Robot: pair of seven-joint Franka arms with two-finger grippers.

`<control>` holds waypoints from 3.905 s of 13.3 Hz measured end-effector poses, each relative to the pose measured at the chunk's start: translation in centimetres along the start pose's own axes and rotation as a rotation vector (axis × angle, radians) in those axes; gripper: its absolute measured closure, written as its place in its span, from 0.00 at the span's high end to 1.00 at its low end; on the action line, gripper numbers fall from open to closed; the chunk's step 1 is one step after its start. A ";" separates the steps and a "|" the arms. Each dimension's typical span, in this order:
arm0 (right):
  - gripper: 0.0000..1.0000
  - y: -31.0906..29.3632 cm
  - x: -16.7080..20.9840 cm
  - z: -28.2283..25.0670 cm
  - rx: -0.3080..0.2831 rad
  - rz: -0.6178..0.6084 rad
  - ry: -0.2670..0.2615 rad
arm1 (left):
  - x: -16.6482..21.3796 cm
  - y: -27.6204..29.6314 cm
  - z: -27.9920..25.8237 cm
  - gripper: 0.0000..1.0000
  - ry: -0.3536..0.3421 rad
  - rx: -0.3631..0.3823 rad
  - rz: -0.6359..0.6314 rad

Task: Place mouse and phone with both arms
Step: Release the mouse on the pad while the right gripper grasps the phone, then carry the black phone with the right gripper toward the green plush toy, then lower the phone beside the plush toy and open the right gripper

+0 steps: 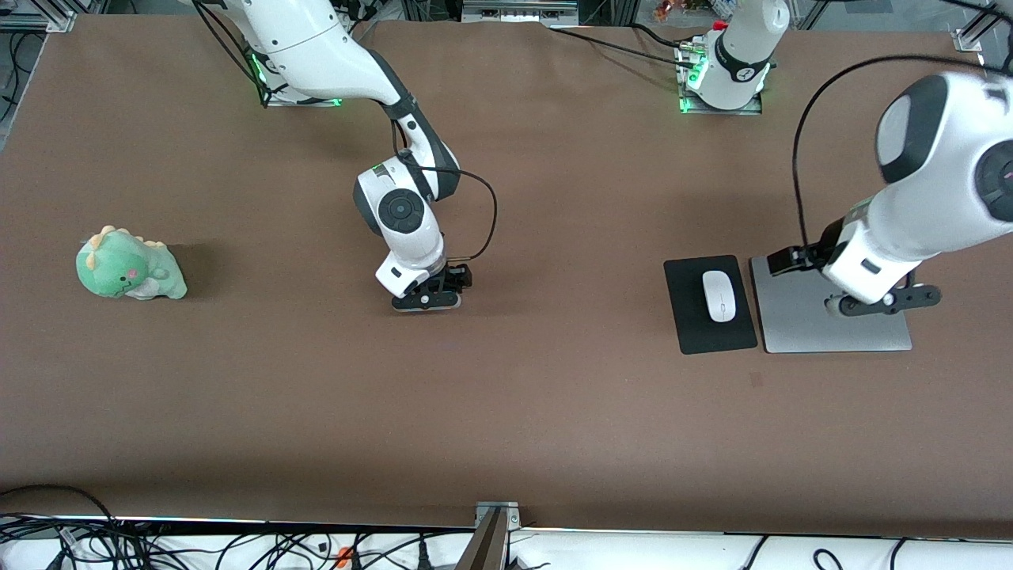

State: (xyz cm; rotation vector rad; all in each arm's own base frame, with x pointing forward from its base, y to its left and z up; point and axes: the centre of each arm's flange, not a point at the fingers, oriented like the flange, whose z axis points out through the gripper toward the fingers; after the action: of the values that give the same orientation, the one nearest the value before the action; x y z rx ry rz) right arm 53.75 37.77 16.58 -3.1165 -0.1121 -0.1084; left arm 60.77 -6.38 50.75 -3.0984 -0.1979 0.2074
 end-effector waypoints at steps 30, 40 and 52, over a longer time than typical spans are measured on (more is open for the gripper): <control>0.81 45.2 -3.7 -3.6 -0.072 -0.086 -0.048 | -5.9 -2.7 -10.9 1.00 0.126 0.003 0.108; 0.81 45.1 -3.9 -1.6 -0.089 -0.095 -0.027 | -5.6 -2.2 -10.4 1.00 0.115 0.000 0.114; 1.00 44.3 2.6 -10.7 -0.004 -0.104 -0.168 | -5.6 -2.2 -10.4 1.00 0.115 -0.001 0.116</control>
State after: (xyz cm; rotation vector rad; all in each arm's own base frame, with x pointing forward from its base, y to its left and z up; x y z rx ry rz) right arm 58.81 -6.45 26.65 -3.1186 -0.2778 0.1527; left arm 56.43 -5.19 61.86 -3.1127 -0.0154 0.0315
